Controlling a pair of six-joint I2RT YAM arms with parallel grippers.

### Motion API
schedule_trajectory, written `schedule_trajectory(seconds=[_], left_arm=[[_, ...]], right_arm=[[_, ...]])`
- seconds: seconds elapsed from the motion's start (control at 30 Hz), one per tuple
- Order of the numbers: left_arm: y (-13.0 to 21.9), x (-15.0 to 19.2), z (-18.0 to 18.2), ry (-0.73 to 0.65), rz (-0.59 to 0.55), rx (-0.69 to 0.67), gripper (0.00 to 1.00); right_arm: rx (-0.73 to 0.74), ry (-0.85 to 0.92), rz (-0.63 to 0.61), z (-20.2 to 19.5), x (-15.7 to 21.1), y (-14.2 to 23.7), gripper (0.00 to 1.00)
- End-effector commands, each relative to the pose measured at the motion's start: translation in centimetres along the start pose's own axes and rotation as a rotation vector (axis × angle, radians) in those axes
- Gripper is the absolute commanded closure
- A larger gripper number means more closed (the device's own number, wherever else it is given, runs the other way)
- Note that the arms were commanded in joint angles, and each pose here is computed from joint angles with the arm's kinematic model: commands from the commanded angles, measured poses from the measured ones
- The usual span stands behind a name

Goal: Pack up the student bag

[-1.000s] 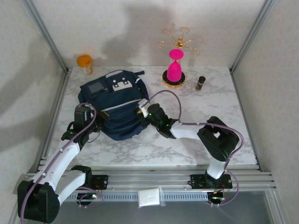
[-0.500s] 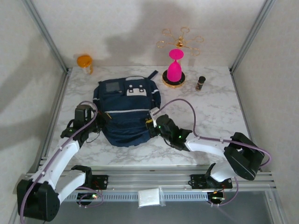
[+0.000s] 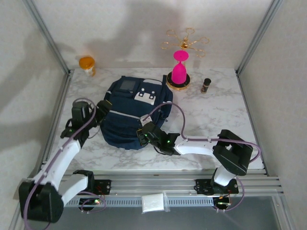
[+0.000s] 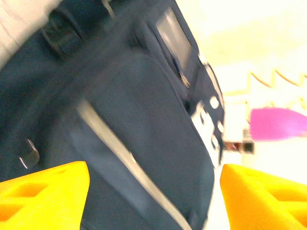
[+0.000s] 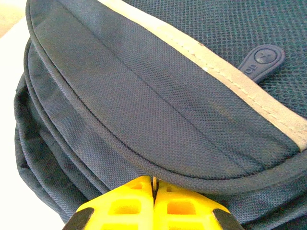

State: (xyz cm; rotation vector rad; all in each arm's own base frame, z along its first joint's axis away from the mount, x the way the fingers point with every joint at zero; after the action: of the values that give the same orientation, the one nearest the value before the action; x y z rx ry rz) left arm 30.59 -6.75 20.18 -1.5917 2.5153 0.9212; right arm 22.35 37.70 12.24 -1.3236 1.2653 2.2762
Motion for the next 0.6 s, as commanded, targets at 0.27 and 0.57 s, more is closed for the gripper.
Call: schedule_trajectory(seconds=[0.27,0.57], left_arm=[[-0.9,9.4,-1.0,0.365,0.096,0.108,0.34],[-4.7,9.6,-0.5,0.324,0.031,0.02,0.65]], right_arm=[[-0.017,-0.01,-0.014,0.7,-0.3,0.1,1.0],[0.021,0.013,-0.008,-0.2,0.3,0.4,1.0]])
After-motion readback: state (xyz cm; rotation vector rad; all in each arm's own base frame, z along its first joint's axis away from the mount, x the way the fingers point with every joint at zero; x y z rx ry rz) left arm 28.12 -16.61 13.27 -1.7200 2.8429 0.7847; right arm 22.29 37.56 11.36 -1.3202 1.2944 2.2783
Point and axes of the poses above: each hand's point on the last joint's axis, 136 mm out from that joint toward the fingers, its own y axis back along the fingers, its own z axis along the line the jaws close on, x = y × z, the point moved 2 cm from there along y, back along the fingers, and after that the axes turned 2 degrees about y, right-handed, at the moved point
